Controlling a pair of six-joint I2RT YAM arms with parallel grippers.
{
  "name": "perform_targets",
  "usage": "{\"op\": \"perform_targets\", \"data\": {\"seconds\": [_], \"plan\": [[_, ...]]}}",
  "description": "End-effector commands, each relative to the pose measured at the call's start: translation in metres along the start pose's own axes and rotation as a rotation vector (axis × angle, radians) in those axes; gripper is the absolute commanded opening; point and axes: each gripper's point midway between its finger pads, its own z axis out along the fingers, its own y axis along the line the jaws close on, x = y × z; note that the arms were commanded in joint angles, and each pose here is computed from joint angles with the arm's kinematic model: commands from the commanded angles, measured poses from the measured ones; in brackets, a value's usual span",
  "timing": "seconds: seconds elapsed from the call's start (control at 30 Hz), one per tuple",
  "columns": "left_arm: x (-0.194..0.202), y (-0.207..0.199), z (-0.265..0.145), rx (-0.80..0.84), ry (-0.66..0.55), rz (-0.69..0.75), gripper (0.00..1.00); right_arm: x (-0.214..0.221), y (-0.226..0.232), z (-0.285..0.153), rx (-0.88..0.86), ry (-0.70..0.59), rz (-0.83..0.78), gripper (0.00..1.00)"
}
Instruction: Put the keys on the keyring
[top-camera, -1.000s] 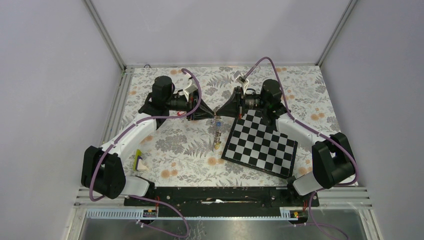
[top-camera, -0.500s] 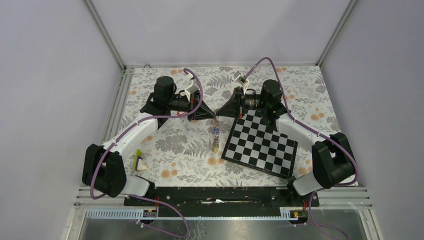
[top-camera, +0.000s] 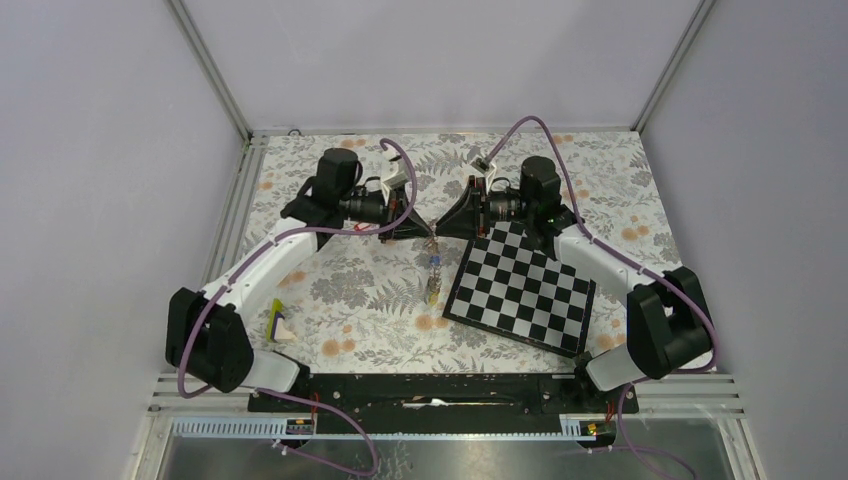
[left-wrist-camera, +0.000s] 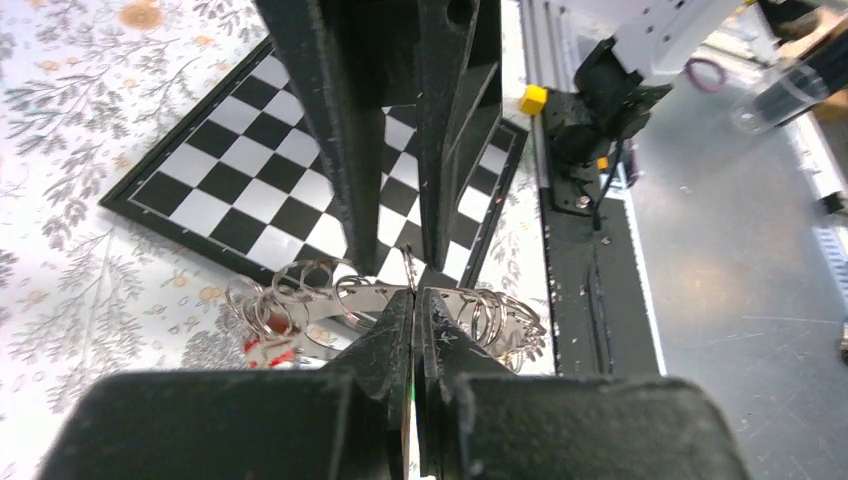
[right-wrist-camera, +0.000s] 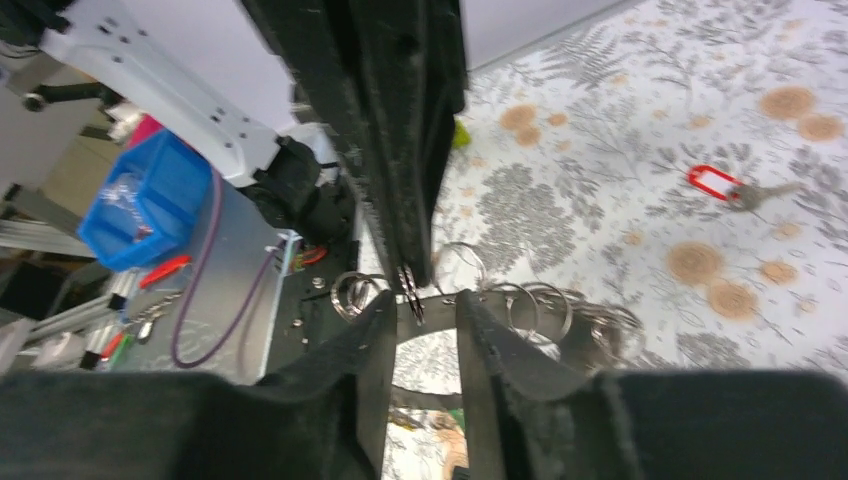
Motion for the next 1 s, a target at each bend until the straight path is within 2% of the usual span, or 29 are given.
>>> {"op": "perform_targets", "data": {"seconds": [0.0, 0.2, 0.43, 0.6, 0.97], "plan": [[-0.006, 0.005, -0.007, -0.122, 0.147, 0.229, 0.0, -0.012, -0.008, -0.013, 0.103, 0.065, -0.21, 0.4], [0.007, 0.013, -0.009, -0.202, 0.294, 0.298, 0.0, -0.006, -0.003, -0.017, 0.096, 0.1, -0.274, 0.52], [0.003, 0.008, 0.0, -0.195, 0.319, 0.306, 0.0, 0.01, 0.0, -0.009, 0.068, 0.149, -0.294, 0.57], [-0.001, 0.001, 0.004, -0.163, 0.299, 0.291, 0.0, 0.023, 0.001, -0.002, 0.049, 0.172, -0.3, 0.57], [0.006, -0.008, 0.009, -0.098, 0.283, 0.252, 0.0, 0.035, 0.0, 0.011, 0.043, 0.201, -0.296, 0.47]]}}
